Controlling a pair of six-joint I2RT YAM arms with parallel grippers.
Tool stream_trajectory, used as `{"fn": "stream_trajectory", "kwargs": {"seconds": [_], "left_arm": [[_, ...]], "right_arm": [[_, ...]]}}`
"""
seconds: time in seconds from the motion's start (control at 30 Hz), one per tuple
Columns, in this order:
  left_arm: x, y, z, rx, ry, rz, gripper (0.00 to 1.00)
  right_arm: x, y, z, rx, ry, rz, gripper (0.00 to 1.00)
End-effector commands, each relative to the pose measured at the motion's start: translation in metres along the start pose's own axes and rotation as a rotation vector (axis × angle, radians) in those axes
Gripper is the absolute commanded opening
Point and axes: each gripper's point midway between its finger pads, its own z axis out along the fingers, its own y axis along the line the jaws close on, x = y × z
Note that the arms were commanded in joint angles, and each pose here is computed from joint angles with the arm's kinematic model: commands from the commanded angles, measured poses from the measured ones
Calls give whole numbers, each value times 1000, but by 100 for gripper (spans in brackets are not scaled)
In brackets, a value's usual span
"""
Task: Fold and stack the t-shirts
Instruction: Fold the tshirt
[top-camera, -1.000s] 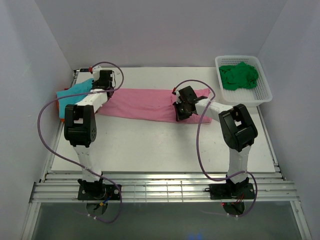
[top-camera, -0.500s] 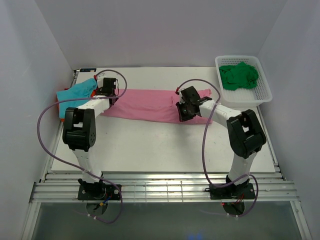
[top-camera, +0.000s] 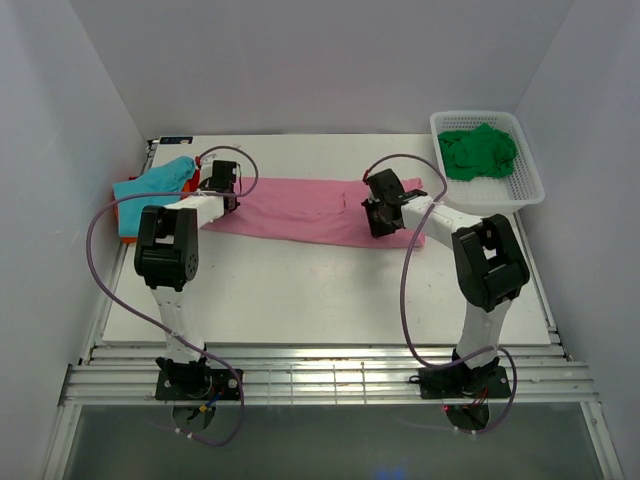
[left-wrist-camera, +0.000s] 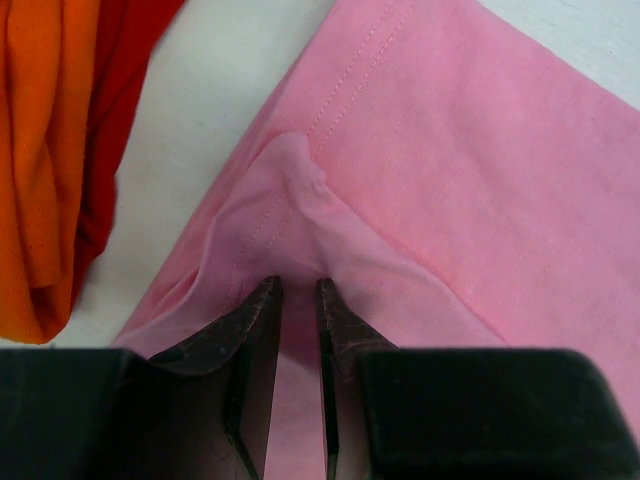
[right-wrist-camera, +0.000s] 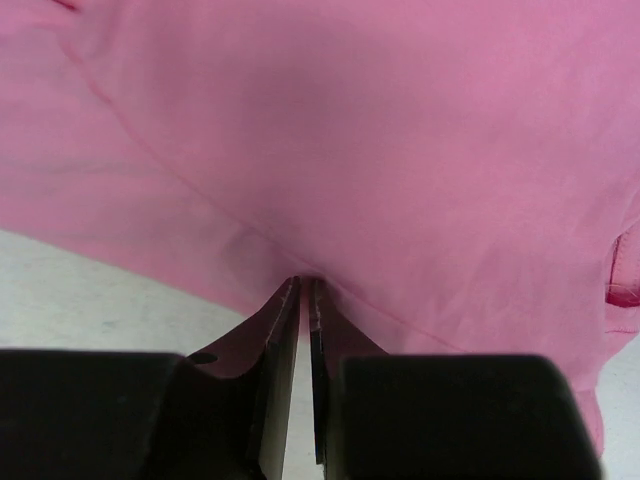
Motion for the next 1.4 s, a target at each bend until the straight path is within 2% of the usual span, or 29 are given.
{"fn": "stream_trajectory", "kwargs": {"seconds": [0.0, 0.27, 0.53, 0.83, 1.07, 1.37], "left_arm": [[8, -2, 3, -1, 35, 24, 31], [14, 2, 5, -26, 49, 31, 31], [16, 6, 5, -40, 54, 35, 31], [21, 9, 4, -46, 60, 41, 31], [32, 11, 4, -49, 95, 47, 31], [64, 22, -14, -38, 160, 20, 30]], "right_arm": [[4, -24, 7, 60, 35, 61, 14], [33, -67, 2, 151, 123, 146, 14], [45, -94, -21, 235, 132, 181, 15], [55, -126, -20, 291, 165, 229, 15], [50, -133, -11, 282, 179, 225, 14], [10, -136, 15, 243, 171, 209, 14]]}}
